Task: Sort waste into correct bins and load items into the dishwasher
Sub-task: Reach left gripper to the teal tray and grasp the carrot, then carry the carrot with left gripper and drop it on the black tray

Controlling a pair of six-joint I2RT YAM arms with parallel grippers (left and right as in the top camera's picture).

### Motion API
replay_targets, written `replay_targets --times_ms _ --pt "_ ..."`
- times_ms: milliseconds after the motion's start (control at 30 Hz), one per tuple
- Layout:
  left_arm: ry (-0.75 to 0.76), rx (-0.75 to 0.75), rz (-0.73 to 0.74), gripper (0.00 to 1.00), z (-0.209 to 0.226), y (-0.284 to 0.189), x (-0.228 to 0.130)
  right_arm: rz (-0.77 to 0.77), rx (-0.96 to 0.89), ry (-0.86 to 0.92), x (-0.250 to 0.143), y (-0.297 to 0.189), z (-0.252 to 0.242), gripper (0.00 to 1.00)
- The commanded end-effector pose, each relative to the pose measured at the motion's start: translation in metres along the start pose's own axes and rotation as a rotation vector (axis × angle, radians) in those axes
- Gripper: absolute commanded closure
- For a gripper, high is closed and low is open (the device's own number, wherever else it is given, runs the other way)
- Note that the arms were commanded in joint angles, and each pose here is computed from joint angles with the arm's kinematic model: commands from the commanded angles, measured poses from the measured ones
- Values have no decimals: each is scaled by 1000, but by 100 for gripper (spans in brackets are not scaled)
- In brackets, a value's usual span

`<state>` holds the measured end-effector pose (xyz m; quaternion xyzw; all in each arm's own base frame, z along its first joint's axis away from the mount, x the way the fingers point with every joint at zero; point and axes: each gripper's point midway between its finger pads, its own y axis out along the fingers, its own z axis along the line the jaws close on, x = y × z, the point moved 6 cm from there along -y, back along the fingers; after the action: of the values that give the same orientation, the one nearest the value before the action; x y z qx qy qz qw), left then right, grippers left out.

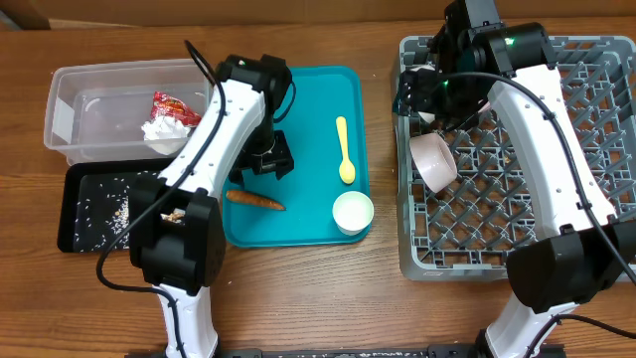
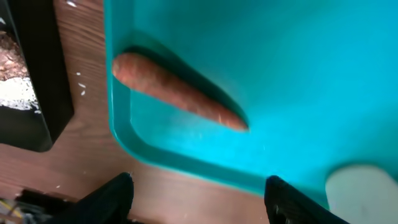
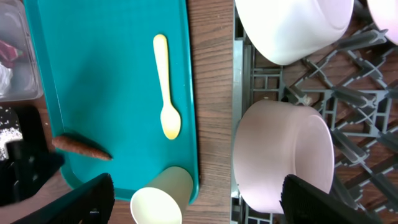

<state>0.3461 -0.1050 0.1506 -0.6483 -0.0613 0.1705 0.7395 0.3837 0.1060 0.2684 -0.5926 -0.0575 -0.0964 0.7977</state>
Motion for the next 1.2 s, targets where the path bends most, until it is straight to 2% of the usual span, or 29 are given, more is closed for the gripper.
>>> replay_targets --times_ms 0,133,567,733,867,1000,1167 --pt "-99 81 -41 28 8 16 2 -38 18 -30 -3 -17 5 12" --pt "-111 76 -47 29 9 36 6 -30 14 -31 -5 -17 5 12" --pt "-130 21 12 47 11 97 -4 -27 14 -30 -5 -17 5 12" --pt "-130 19 8 69 12 108 -6 -27 13 -30 -5 -17 5 12" --pt "-109 12 3 95 11 106 -4 -27 13 -30 -5 -17 5 12" --pt "-34 -18 -27 96 4 91 6 -27 13 -31 -5 -17 5 11" --pt "64 -58 -94 96 -5 40 24 -27 13 -30 -5 -17 4 9"
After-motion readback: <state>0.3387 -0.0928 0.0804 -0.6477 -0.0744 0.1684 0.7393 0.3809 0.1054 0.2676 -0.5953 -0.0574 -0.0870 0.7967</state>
